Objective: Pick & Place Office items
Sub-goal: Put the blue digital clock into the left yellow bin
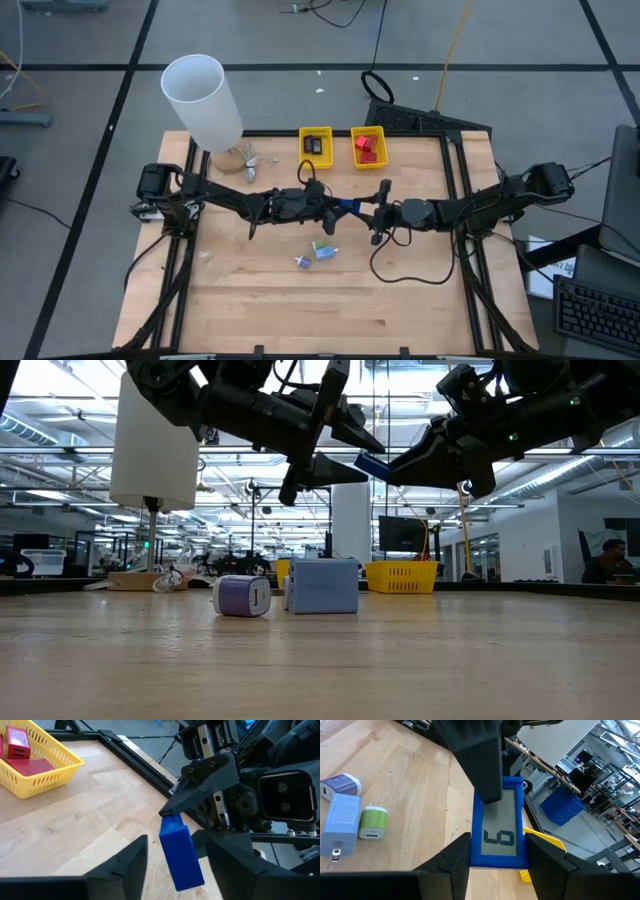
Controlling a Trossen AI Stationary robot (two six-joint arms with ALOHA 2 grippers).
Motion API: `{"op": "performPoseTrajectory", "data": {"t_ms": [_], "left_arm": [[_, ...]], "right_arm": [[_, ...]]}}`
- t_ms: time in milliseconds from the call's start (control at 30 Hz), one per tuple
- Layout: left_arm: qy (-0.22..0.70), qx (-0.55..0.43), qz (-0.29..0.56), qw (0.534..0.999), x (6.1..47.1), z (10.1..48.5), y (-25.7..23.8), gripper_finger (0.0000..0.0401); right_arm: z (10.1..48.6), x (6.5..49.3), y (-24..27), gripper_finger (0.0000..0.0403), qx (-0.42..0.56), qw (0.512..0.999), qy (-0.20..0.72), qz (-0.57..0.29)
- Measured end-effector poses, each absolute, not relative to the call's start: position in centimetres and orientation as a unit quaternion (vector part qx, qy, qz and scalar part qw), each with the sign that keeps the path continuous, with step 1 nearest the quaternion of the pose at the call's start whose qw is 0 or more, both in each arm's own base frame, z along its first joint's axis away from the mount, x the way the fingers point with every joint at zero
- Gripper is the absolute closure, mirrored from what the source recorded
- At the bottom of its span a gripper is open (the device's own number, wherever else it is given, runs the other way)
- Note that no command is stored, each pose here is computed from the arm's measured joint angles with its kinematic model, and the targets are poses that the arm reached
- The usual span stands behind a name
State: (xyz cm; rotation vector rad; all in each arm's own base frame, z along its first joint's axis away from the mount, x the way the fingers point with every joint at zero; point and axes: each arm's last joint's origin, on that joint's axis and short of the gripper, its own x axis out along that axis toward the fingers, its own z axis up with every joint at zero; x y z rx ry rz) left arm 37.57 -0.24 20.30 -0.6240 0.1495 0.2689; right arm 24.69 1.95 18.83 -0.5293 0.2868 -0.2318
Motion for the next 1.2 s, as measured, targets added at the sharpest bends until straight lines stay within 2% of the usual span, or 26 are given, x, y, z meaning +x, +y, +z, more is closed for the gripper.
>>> {"op": "performPoseTrajectory", "data": {"t_ms": [233, 400, 567, 767, 900, 1000, 1200], "left_arm": [[0.072, -0.301, 0.136, 0.941, 37.6, 20.3, 0.2, 0.0291], [0.084, -0.233, 0.135, 0.959, 37.5, 20.4, 0.5, 0.034], [0.092, -0.187, 0.145, 0.967, 36.6, 21.9, 0.9, 0.0343], [0.101, -0.125, 0.222, 0.962, 34.9, 24.1, 1.6, 0.033], [0.118, -0.086, 0.224, 0.964, 33.9, 24.4, 1.5, 0.0343], [0.12, -0.059, 0.227, 0.965, 33.1, 23.7, 1.7, 0.0343], [0.095, -0.083, 0.254, 0.959, 31.1, 20.4, 3.5, 0.0337]], "right_arm": [[18.8, 24.7, 1.9, 0.0236, -0.259, 0.948, 0.142, -0.115], [18.9, 24.7, 1.9, 0.0228, -0.215, 0.96, 0.134, -0.124], [19.3, 24.4, 1.9, 0.0223, -0.179, 0.967, 0.128, -0.129], [19.9, 23.3, 1.8, 0.0223, -0.147, 0.971, 0.146, -0.123], [20.5, 22.3, 1.7, 0.0225, -0.127, 0.971, 0.16, -0.127], [21.2, 21.5, 1.6, 0.0228, -0.116, 0.972, 0.157, -0.129], [22.0, 20.3, 1.4, 0.0231, -0.091, 0.977, 0.155, -0.118]]}}
